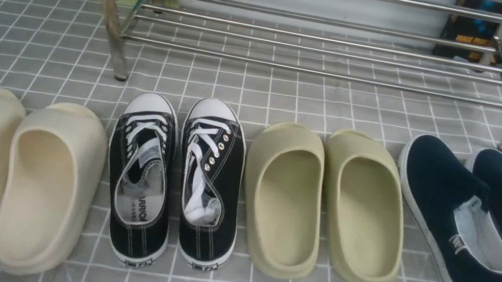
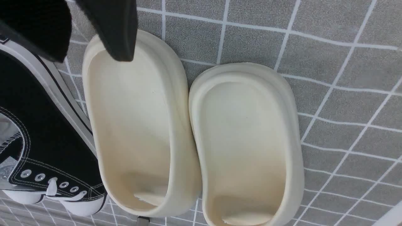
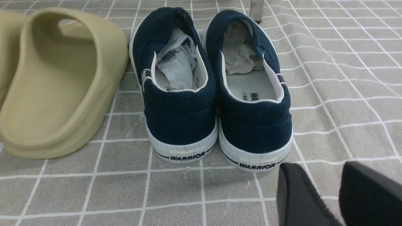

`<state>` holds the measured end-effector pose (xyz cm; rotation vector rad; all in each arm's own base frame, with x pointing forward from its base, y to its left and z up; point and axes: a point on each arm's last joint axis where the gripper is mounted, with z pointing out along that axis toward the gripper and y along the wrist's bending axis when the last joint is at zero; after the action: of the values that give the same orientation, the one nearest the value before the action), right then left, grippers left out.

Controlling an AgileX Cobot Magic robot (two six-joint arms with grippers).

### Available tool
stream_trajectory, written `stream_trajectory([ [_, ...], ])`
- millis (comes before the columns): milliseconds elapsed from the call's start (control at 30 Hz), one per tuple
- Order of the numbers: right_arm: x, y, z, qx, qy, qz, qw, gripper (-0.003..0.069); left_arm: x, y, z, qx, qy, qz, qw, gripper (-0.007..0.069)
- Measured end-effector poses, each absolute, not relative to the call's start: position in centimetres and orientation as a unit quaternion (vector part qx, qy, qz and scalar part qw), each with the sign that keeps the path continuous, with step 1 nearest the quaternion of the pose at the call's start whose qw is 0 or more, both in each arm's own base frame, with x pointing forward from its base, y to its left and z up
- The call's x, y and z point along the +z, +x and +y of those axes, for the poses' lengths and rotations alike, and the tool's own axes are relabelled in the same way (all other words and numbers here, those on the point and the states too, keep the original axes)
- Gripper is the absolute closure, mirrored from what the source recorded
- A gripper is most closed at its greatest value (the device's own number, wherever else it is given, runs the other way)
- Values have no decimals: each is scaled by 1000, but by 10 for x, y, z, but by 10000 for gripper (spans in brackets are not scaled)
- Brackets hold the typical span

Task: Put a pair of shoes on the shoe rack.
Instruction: Use the left arm to grab the shoe closest to it

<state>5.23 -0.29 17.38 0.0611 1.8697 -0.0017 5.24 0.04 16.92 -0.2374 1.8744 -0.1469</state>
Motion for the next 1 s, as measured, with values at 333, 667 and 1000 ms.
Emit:
stream_trajectory([
  [333,174,52,-3,-1,26,804,594,415,169,52,0,-63,-102,803,584,387],
  [667,174,52,-3,-1,26,804,594,415,169,52,0,-63,-102,803,584,387],
  [1000,174,52,-3,-1,26,804,594,415,170,53,0,-65,-103,800,587,387],
])
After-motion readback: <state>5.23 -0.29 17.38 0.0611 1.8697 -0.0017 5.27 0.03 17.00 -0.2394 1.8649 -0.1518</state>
